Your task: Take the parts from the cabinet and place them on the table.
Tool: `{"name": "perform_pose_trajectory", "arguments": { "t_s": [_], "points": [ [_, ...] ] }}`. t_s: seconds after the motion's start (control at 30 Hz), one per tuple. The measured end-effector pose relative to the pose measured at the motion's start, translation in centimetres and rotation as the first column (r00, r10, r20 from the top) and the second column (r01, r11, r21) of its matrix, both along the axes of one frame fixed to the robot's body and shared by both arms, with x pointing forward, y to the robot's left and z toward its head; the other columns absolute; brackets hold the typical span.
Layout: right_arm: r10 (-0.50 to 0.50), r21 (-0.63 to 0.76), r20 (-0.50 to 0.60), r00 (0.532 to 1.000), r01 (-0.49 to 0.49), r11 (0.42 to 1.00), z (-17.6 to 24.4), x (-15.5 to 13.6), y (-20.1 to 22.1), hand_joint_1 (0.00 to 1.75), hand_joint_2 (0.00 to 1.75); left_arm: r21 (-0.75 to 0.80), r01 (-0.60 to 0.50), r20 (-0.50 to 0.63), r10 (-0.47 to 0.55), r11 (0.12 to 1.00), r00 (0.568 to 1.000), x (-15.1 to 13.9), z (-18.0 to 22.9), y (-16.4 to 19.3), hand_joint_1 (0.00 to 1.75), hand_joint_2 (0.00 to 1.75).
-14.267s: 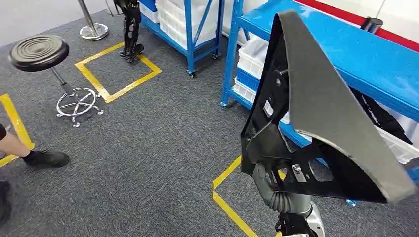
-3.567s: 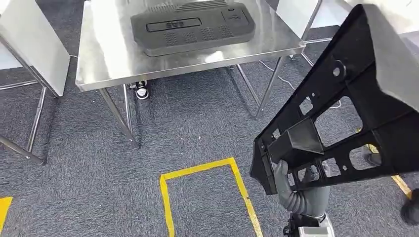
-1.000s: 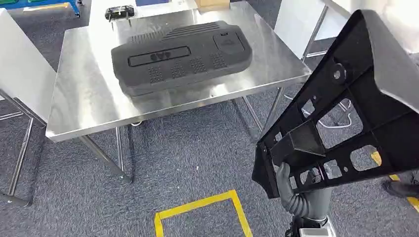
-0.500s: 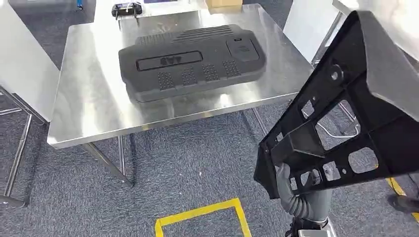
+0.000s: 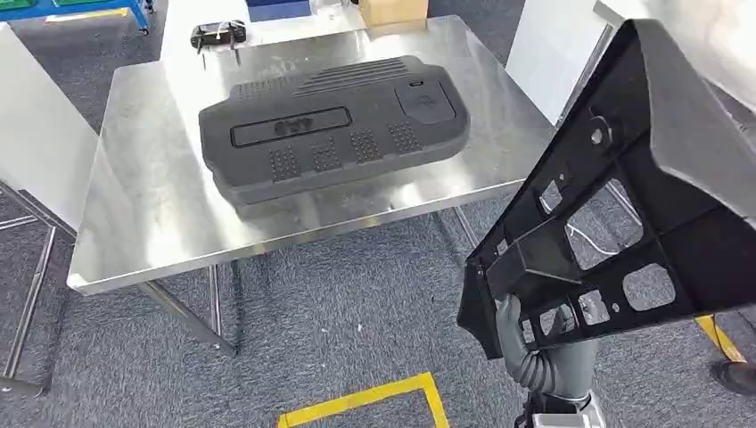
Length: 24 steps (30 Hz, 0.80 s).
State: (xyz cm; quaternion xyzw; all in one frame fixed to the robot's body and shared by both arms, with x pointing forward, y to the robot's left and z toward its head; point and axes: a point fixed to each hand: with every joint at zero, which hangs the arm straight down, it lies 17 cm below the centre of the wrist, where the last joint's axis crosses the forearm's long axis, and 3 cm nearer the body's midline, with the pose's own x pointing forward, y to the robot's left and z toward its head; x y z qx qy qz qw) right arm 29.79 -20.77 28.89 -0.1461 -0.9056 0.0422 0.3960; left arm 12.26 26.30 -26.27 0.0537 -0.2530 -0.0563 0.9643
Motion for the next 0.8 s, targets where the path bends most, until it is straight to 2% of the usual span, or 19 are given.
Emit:
{"name": "perform_pose_trajectory", "arguments": {
  "t_s": [0.8],
  "points": [
    [-0.003, -0.001, 0.011, 1.000, 0.003, 1.000, 0.35, 0.11, 0.16, 1.75, 1.75, -0.001, -0.009, 0.005, 0.009, 1.000, 1.000, 0.32, 0.07, 0.16, 0.00, 1.75]
  ]
}}
